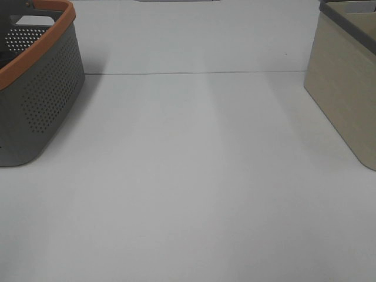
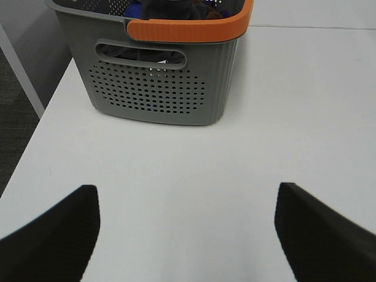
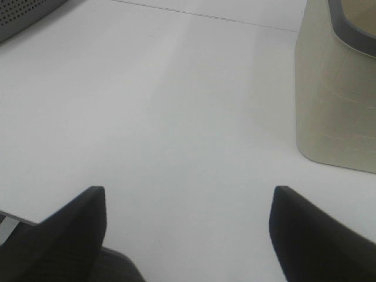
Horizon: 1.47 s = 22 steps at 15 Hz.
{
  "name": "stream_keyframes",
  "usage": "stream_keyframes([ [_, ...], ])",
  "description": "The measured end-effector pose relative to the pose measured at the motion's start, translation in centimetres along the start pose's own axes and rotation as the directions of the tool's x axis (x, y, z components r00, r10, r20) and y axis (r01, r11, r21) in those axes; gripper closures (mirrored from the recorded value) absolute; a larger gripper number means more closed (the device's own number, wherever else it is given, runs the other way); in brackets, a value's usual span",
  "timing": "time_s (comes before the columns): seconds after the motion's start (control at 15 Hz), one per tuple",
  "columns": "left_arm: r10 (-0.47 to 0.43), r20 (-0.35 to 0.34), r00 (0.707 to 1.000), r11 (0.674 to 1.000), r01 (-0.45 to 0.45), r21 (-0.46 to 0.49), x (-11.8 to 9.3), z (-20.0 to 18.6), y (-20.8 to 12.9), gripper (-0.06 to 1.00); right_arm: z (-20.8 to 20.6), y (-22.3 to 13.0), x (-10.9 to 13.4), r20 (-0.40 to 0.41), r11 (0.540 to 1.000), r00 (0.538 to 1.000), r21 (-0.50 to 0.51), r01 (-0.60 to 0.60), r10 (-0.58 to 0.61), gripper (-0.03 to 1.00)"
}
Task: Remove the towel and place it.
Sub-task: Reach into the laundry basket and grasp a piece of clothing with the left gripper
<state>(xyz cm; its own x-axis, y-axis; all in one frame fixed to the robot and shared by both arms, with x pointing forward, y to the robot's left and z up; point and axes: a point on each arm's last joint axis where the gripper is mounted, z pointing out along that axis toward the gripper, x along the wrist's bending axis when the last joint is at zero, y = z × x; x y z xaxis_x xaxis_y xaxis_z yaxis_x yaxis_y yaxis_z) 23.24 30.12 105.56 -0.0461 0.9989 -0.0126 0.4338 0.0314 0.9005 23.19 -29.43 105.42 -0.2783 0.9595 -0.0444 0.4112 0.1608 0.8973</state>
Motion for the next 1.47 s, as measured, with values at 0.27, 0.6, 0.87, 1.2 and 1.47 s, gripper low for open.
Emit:
stream_keyframes([
  [0.27,0.0,0.0,1.0,1.0,0.0,0.0,0.0,0.0,0.0,0.18,0.0,0.0,0.0,0.0,1.0,1.0,0.0,0.0,0.0,0.21],
  [0.6,0.003,0.0,1.0,1.0,-0.003,-0.007,0.0,-0.2,0.2,0.18,0.0,0.0,0.0,0.0,1.0,1.0,0.0,0.0,0.0,0.21],
  [0.87,0.003,-0.001,1.0,0.998,-0.003,0.067,0.0,0.6,1.9,0.18,0.0,0.0,0.0,-0.001,1.0,1.0,0.0,0.0,0.0,0.21],
  [1.2,0.056,-0.047,0.997,0.982,-0.046,0.185,0.4,2.7,5.5,0.18,0.0,0.0,0.0,-0.002,1.0,1.0,0.0,-0.001,0.001,0.21],
  [1.47,0.109,-0.066,0.992,0.972,-0.093,0.214,0.6,4.2,8.3,0.18,0.0,0.0,0.0,-0.002,1.0,1.0,0.0,-0.001,0.001,0.21],
])
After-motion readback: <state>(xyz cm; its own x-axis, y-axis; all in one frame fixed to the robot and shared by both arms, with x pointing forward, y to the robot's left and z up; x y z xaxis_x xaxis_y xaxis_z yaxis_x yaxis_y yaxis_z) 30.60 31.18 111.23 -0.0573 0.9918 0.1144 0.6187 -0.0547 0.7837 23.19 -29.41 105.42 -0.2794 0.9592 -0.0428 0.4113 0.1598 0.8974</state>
